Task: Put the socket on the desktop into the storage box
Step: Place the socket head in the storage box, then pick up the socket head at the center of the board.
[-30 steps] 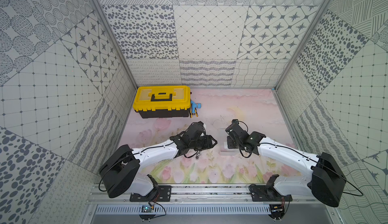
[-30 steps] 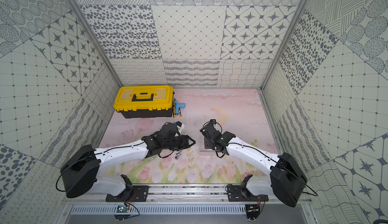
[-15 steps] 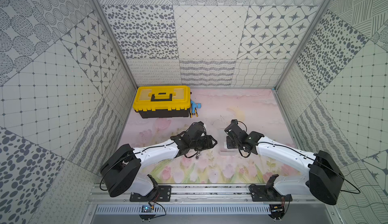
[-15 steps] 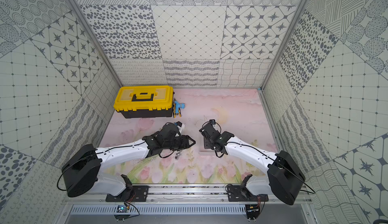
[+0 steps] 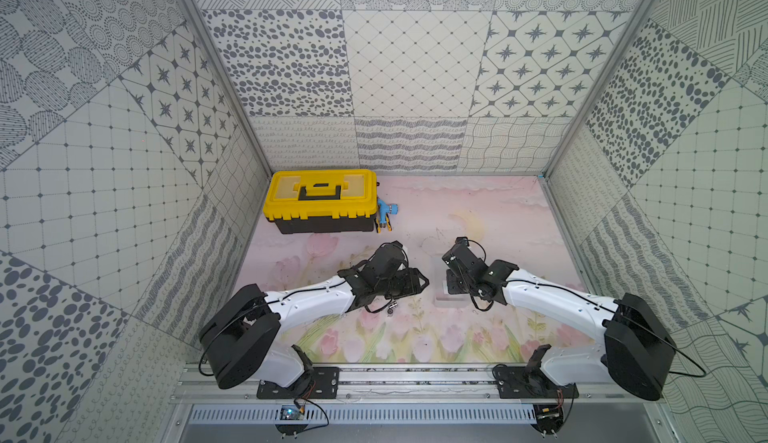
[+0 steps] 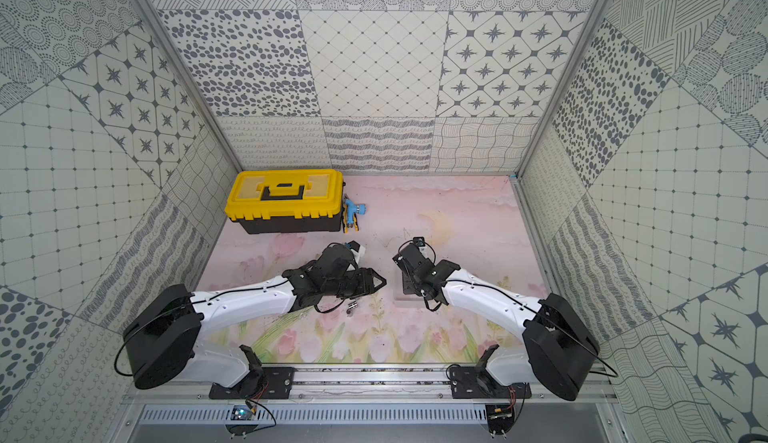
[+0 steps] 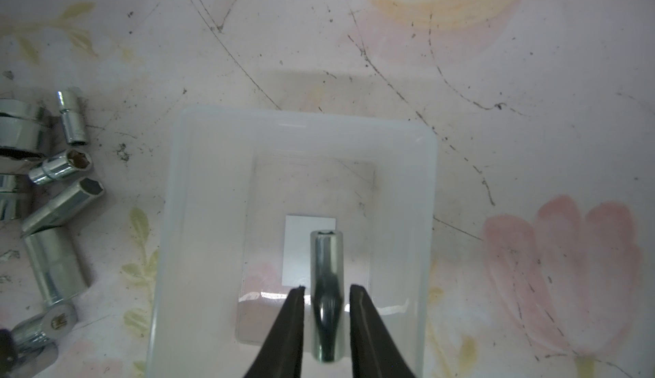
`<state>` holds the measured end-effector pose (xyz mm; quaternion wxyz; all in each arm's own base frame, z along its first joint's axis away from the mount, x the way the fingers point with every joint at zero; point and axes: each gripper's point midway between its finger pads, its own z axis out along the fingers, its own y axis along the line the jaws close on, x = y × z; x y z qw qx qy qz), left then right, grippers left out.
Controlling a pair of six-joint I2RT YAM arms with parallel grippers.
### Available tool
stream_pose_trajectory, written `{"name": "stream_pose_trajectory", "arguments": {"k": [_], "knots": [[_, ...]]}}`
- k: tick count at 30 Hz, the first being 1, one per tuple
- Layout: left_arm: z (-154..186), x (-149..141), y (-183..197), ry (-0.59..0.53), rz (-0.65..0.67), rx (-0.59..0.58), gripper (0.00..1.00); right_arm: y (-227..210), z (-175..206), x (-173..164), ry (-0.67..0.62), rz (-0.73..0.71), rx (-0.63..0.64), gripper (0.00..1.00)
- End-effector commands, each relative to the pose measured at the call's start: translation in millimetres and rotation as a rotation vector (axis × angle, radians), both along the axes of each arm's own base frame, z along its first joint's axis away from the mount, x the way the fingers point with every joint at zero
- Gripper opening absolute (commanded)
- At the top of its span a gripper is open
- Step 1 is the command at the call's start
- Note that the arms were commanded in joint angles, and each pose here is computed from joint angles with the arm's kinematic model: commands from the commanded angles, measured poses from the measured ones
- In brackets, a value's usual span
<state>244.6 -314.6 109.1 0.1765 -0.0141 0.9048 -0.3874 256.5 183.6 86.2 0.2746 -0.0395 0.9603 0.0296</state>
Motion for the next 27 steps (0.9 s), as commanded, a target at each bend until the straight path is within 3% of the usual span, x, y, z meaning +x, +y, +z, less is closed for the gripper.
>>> {"name": "stream_pose_trajectory", "arguments": {"k": [1,7,13,20,27], "knots": [[-3,-2,5,-0.001,0.008,0.032,0.57,7,7,4,-0.034,0.019,0.016,0.34],[13,5,18,-0.06,0.045,0.086,0.57,15,34,3,-0.081,0.049,0.032,0.44],[30,20,68,-0.116,0.181,0.265,0.58,24,62,-1,-0.13,0.082,0.097,0.43],[21,18,111,-0.062,0.274,0.327,0.57,34,70,-7,-0.13,0.114,0.16,0.39],[4,6,121,-0.016,0.268,0.324,0.57,58,67,-16,-0.097,0.172,0.232,0.38]]}}
